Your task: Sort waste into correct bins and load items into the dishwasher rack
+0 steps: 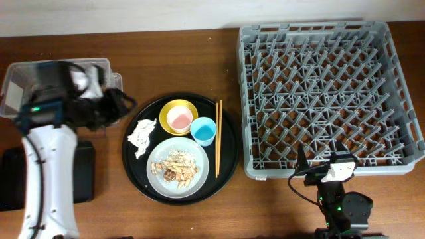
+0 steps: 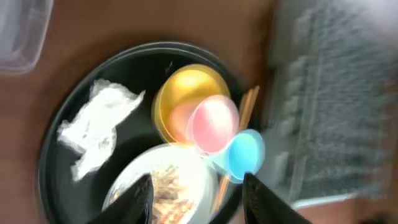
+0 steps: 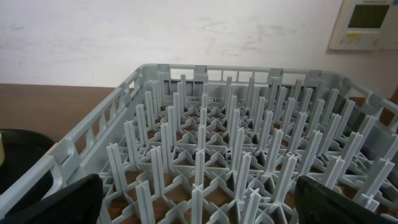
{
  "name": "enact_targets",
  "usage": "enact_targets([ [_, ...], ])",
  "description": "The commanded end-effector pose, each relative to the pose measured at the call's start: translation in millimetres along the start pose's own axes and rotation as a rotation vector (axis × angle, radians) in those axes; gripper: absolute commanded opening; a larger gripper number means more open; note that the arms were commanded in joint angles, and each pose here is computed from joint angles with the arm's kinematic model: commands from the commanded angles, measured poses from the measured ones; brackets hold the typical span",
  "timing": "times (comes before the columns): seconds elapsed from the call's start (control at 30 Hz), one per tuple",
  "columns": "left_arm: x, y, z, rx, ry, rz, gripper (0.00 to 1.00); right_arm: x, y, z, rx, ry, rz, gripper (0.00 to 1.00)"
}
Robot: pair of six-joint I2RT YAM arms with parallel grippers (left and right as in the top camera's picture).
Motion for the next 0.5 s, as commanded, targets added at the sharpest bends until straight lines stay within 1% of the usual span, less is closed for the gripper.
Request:
enact_targets([
  [0.0,-13,22,-27,0.324,-0.035,-0.127,0.47,-3,0,0,-0.004,0.003,-0.004,0.98],
  [0.03,-12,26,-31,0.399,-0.068,-0.118,0.47,-3,0,0,-0.003,0.003,-0.004,0.98],
  [0.17,-1,37,-47,0.516,-0.112,-0.146,0.47,-3,0,0,-0.004,0.003,-0.004,0.98],
  [0.3,-6,56,-78,0.585,-0.021,-0.136,0.47,-3,0,0,-0.004,0.003,-0.004,0.98],
  [0.47,-8,76,-119,0.635,0.058,-0.132,0.47,-3,0,0,-0.004,0.003,-0.004,0.98],
])
Point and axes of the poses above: each gripper's point midway between its finger pads, its own z axis back along the fingers, its own y axis along the line the jaws close on, x = y × z, the point moved 1 cm from there along z, back along the fingers, and after that the axes turned 15 degrees about z, right-handed, at the moved point
